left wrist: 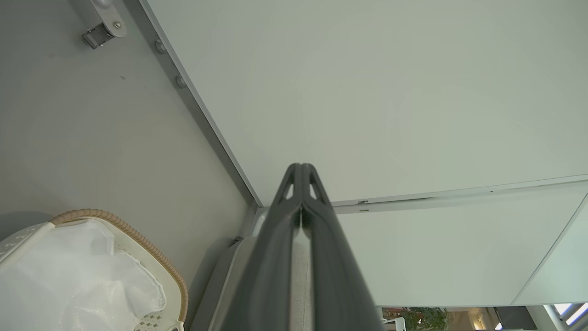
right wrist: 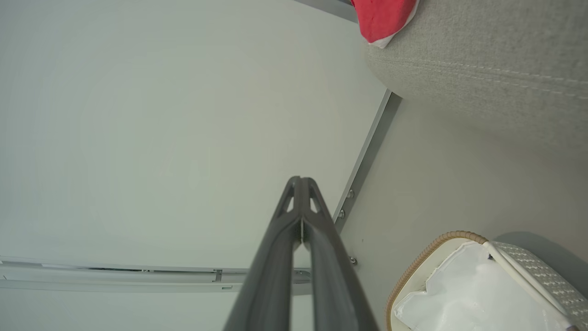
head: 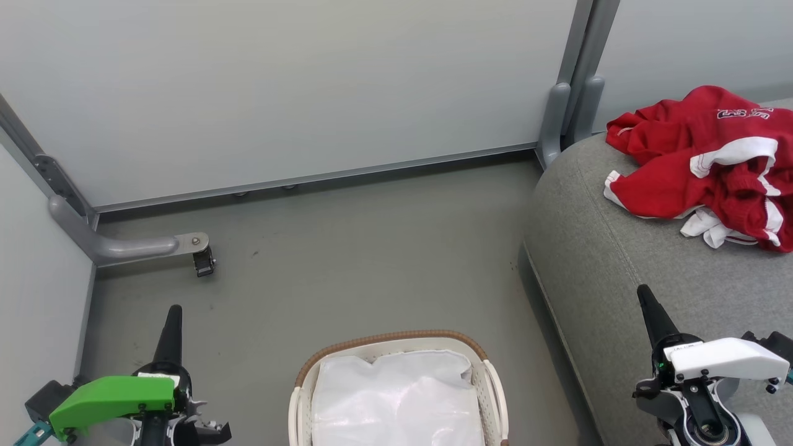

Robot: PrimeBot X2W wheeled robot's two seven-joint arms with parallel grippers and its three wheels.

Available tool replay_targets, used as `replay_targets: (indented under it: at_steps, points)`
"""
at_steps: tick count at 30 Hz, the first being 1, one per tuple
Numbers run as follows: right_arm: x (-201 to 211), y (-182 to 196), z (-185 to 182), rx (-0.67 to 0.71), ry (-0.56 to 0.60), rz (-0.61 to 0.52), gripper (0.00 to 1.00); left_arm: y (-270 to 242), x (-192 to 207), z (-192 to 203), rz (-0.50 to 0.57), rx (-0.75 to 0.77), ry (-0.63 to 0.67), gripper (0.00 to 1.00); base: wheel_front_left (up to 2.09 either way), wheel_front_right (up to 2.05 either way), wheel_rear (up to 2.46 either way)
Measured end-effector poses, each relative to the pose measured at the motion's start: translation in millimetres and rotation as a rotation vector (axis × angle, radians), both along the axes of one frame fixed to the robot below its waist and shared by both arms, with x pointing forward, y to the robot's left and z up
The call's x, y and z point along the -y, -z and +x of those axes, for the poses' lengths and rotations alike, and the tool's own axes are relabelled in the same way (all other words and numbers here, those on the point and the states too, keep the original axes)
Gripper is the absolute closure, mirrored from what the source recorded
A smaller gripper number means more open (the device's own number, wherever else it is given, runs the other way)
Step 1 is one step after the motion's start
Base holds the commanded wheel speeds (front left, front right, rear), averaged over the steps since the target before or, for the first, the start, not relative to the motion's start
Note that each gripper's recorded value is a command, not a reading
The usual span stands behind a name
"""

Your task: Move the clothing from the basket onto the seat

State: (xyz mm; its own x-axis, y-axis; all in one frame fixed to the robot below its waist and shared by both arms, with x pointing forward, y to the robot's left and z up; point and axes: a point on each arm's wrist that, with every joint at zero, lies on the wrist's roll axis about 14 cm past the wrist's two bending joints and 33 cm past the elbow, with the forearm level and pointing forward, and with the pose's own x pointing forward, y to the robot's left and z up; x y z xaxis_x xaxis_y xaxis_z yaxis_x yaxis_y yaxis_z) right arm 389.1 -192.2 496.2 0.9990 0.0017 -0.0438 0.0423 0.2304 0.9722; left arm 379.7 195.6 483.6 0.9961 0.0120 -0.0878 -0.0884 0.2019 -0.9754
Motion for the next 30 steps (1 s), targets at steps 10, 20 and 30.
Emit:
replay_targets:
  at_steps: [10, 20, 30]
  points:
    - [2.1, -2.9, 0.1, 0.011, 0.004, 0.078, 1.00, -5.2, -1.2, 2.0, -0.069, 0.020, 0.000, 1.00, 0.00, 0.00, 0.00]
    - [4.5, -6.2, 0.1, 0.024, 0.007, 0.151, 1.00, -12.0, -1.6, 5.1, -0.133, 0.045, 0.003, 1.00, 0.00, 0.00, 0.00]
    - [6.0, -9.2, 0.1, 0.036, 0.005, 0.219, 1.00, -17.6, -2.9, 6.9, -0.191, 0.067, 0.003, 1.00, 0.00, 0.00, 0.00]
